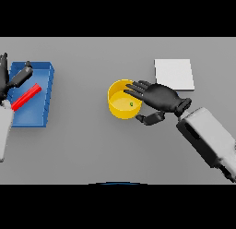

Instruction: Pick up the red beaker and tilt it to pour out 1 green nut into yellow bowl. Pick up the yellow bowl and place it on the metallic measuring scale.

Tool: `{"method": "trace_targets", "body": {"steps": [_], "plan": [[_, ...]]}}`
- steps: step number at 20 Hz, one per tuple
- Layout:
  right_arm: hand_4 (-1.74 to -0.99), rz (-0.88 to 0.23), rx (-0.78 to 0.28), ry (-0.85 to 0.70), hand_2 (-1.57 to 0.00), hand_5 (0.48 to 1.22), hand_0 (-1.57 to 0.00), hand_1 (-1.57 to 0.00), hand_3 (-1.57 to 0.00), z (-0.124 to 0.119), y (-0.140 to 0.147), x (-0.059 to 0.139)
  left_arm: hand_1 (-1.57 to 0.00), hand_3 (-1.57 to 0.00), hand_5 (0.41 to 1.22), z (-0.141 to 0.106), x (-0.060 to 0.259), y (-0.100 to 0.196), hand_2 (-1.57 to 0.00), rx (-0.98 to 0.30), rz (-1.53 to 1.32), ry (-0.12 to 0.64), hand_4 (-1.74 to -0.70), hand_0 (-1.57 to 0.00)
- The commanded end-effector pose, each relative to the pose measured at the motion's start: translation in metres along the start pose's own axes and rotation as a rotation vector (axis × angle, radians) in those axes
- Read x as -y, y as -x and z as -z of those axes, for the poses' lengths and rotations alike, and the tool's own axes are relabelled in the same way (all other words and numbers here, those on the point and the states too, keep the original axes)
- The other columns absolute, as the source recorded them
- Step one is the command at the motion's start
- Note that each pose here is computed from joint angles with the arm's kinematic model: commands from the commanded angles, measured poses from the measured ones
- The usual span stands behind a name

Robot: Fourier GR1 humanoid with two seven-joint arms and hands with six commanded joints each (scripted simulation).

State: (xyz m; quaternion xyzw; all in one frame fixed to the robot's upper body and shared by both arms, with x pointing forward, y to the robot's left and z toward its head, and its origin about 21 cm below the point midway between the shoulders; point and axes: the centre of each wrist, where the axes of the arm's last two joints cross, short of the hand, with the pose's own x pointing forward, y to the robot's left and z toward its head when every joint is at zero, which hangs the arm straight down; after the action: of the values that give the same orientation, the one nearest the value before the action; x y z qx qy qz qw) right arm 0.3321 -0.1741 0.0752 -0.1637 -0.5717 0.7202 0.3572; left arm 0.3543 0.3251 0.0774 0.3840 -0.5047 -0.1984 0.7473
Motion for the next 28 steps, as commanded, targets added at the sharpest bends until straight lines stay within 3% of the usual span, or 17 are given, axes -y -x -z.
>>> {"method": "trace_targets", "body": {"steps": [1,14,22,24,25,26,28], "plan": [[-1.215,-0.017,0.013,-0.030,0.00,0.711,0.00,0.00,0.00,0.005,-0.004,-0.003,0.00,0.00,0.704,-0.002,-0.001,0.004,0.00,0.009,0.003,0.001,-0.74,0.00],[-1.259,-0.139,0.048,-0.242,0.00,0.734,0.00,0.00,0.00,0.059,-0.019,0.001,0.00,0.00,0.697,-0.001,-0.004,0.014,0.00,0.005,0.002,-0.006,-0.74,0.00],[-1.289,-0.102,0.001,-0.335,-0.02,0.758,0.00,0.00,-0.07,0.071,-0.016,-0.007,0.00,0.00,0.699,0.000,-0.009,0.012,0.00,0.002,-0.003,-0.011,-0.75,0.00],[-1.302,-0.077,-0.024,-0.360,-0.07,0.805,-0.03,-0.04,-0.14,0.069,-0.015,-0.006,0.00,0.00,0.701,0.000,-0.010,0.014,0.00,0.003,0.001,-0.012,-0.75,0.00],[-1.321,-0.083,-0.035,-0.364,-0.15,0.839,-0.16,-0.14,-0.18,0.070,-0.018,-0.008,0.00,0.00,0.701,0.001,-0.005,0.013,0.00,-0.001,-0.003,-0.006,-0.75,0.00],[-1.351,-0.084,-0.019,-0.368,-0.38,0.915,-0.44,-0.42,-0.24,0.069,-0.018,-0.011,0.00,0.00,0.700,0.001,-0.006,0.012,0.00,-0.007,-0.002,-0.009,-0.75,0.00],[-1.463,-0.062,0.016,-0.367,-0.81,1.025,-0.85,-0.84,-0.40,0.068,-0.017,-0.011,0.00,0.00,0.704,0.001,-0.005,0.013,0.00,-0.003,0.001,-0.009,-0.76,0.00]]}}
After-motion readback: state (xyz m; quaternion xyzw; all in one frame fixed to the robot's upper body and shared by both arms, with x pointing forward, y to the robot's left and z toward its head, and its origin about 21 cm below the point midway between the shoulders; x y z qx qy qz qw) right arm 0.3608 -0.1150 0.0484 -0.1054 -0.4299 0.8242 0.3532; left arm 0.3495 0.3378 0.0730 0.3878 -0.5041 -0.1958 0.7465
